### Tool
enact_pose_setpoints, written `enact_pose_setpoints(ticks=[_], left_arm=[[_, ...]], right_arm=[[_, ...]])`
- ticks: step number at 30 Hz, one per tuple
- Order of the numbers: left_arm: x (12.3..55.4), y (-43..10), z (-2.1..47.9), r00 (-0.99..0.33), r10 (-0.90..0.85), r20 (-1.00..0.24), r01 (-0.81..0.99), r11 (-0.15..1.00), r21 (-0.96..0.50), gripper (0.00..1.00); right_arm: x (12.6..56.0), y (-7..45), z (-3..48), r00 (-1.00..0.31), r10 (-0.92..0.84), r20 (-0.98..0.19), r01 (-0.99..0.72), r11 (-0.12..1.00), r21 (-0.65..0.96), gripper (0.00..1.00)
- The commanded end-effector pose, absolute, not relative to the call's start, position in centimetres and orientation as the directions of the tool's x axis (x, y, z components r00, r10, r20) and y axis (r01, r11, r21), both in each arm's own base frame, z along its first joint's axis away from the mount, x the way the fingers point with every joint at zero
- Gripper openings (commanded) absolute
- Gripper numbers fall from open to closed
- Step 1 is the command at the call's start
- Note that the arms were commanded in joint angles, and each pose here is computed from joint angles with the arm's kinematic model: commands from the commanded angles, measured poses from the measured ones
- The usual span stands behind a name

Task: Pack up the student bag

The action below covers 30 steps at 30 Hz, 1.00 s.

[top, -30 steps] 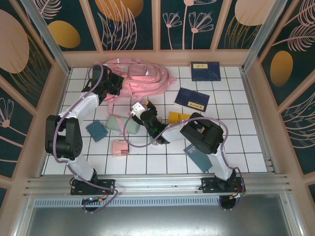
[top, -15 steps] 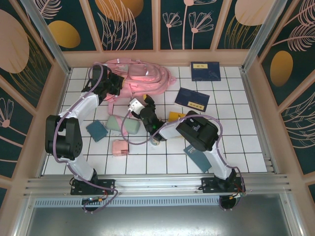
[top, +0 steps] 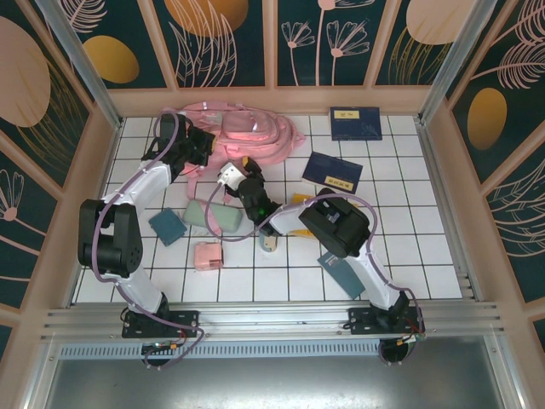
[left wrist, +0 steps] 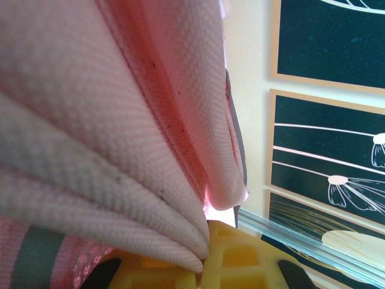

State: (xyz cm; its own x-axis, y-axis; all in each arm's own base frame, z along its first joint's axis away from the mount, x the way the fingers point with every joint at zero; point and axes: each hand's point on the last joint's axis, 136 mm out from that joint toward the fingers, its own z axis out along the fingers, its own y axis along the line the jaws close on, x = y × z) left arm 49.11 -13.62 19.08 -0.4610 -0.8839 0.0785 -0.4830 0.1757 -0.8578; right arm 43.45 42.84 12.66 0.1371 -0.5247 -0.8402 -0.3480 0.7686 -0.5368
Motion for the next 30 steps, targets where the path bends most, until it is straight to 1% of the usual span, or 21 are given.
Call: enact_pose_setpoints(ticks=[1, 3, 5, 9, 12, 15, 21, 30], left_arm=[[49.4, -14.9, 23.3, -0.504, -0.856, 0.117, -0.386, 0.102, -0.917, 0.00], [49.3, -14.9, 23.1, -0.506, -0.855, 0.119, -0.388, 0.102, -0.916, 0.00], [49.4, -14.9, 23.1, -0.507, -0.854, 0.120, -0.388, 0.102, -0.916, 0.00], [49.4, -14.9, 23.1, -0.506, -0.854, 0.118, -0.388, 0.104, -0.916, 0.00], [49.5, -14.8, 23.1, -0.504, -0.856, 0.114, -0.386, 0.106, -0.916, 0.00], [49.5, -14.7, 22.9, -0.500, -0.860, 0.105, -0.391, 0.115, -0.913, 0.00], [49.6, -14.0, 22.0, -0.484, -0.871, 0.087, -0.405, 0.134, -0.905, 0.00], [49.4, -13.2, 20.9, -0.482, -0.876, 0.036, -0.413, 0.190, -0.890, 0.00]], right_arm=[[44.2, 43.5, 12.2, 0.135, -0.526, -0.840, -0.359, 0.764, -0.536, 0.59], [44.4, 43.5, 12.0, 0.129, -0.529, -0.839, -0.357, 0.765, -0.537, 0.53], [44.6, 43.5, 11.9, 0.123, -0.530, -0.839, -0.357, 0.765, -0.536, 0.45], [44.9, 43.4, 11.4, 0.093, -0.539, -0.837, -0.377, 0.759, -0.531, 0.20], [44.8, 42.8, 11.6, 0.085, -0.530, -0.844, -0.380, 0.765, -0.519, 0.08], [44.7, 42.2, 12.2, 0.080, -0.513, -0.855, -0.385, 0.775, -0.501, 0.00], [44.4, 40.4, 12.7, 0.022, -0.450, -0.893, -0.428, 0.803, -0.415, 0.00], [44.0, 38.3, 12.4, -0.064, -0.404, -0.913, -0.501, 0.804, -0.321, 0.00]])
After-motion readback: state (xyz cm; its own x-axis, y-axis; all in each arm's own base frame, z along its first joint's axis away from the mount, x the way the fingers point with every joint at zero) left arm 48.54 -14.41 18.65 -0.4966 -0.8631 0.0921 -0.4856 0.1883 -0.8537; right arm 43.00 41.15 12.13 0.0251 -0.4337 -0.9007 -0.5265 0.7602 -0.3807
